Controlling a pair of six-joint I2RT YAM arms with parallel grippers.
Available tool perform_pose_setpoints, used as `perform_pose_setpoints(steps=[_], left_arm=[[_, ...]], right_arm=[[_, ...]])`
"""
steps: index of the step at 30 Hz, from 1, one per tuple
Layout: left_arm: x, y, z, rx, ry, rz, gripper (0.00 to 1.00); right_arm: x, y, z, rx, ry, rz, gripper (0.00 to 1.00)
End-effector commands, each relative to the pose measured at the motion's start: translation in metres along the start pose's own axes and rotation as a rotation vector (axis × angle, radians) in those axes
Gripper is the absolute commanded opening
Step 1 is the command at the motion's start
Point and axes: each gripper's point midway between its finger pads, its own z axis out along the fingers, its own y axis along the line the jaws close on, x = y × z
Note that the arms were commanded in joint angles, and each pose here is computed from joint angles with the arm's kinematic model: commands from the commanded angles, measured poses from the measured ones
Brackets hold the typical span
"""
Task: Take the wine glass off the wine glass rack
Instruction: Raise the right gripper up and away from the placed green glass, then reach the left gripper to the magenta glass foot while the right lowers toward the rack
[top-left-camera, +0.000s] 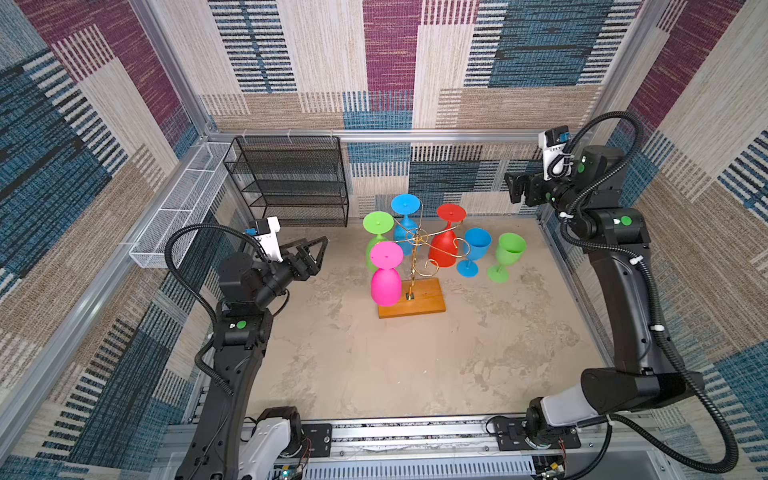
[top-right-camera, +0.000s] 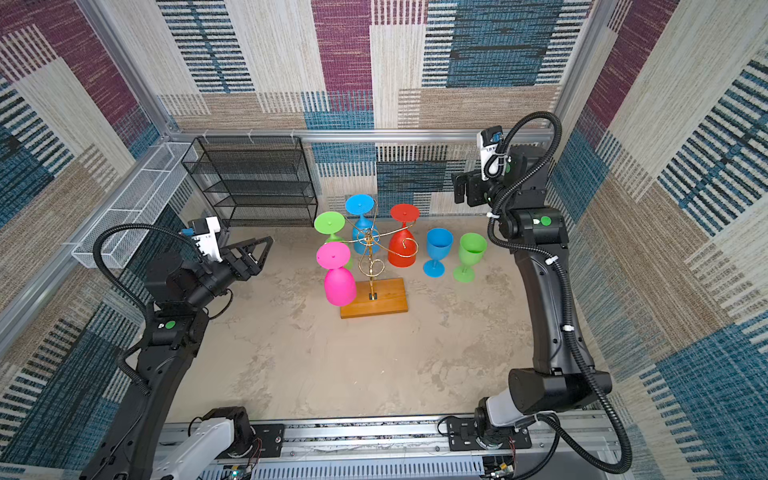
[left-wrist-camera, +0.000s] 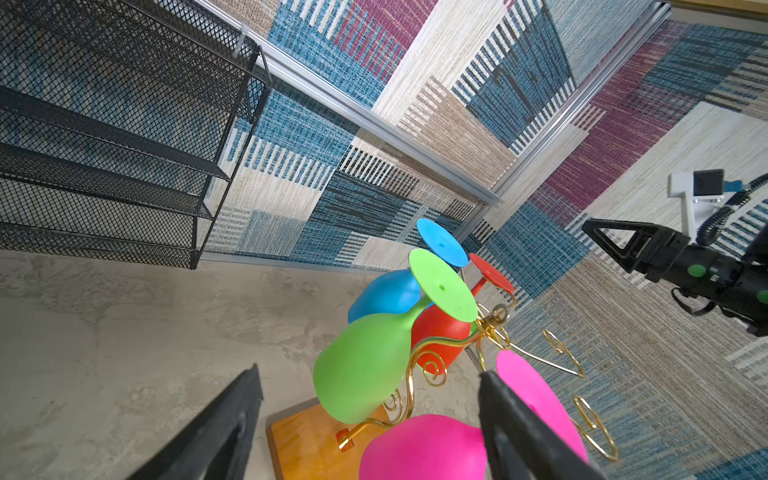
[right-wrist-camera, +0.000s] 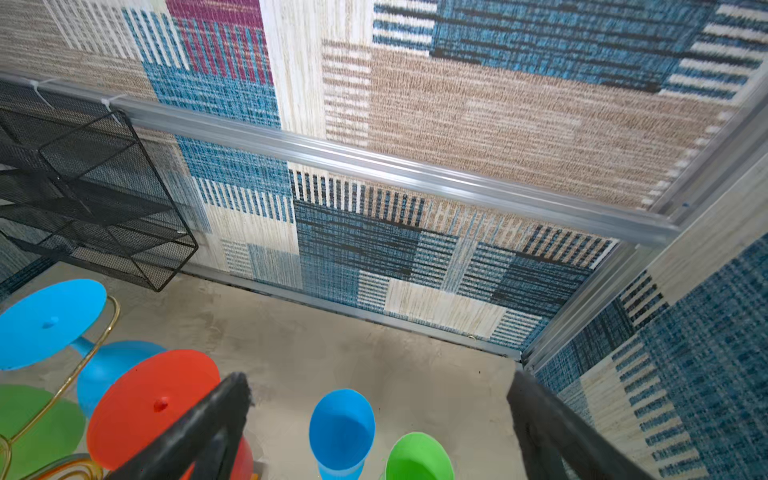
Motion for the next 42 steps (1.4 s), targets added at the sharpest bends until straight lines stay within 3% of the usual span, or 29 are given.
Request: perform_pose_setpoints(steps=[1, 13, 20, 26, 29, 34, 42], left_arm=[[-0.008, -0.011, -0.006, 0.023, -0.016, 0.011, 0.84], [-0.013, -0.025, -0.012, 0.059, -0.019, -0.015, 0.84], [-0.002, -0.029, -0.004, 0.128, 0.041, -0.104, 0.83], [0.001, -0.034, -0.006, 0.152, 0.058, -0.108, 0.82], [0.004, -0.043, -0.007, 0.182, 0.108, -0.132, 0.81], [0.018, -0.056, -0.002, 0.268, 0.254, -0.278, 0.77], [0.051, -0.085, 0.014, 0.328, 0.403, -0.341, 0.72]], right_arm=[[0.0, -0.004, 0.004, 0.018, 0.008, -0.002, 0.99], [-0.01, -0.028, -0.02, 0.003, -0.054, 0.034, 0.99], [-0.012, -0.032, -0.028, -0.009, -0.071, 0.028, 0.99], [-0.014, -0.034, -0.031, -0.012, -0.092, 0.032, 0.99], [-0.012, -0.031, -0.029, -0.031, -0.092, 0.05, 0.99], [-0.018, -0.01, -0.046, -0.111, -0.152, 0.098, 0.99], [0.019, 0.017, -0.059, -0.009, -0.109, 0.125, 0.99]])
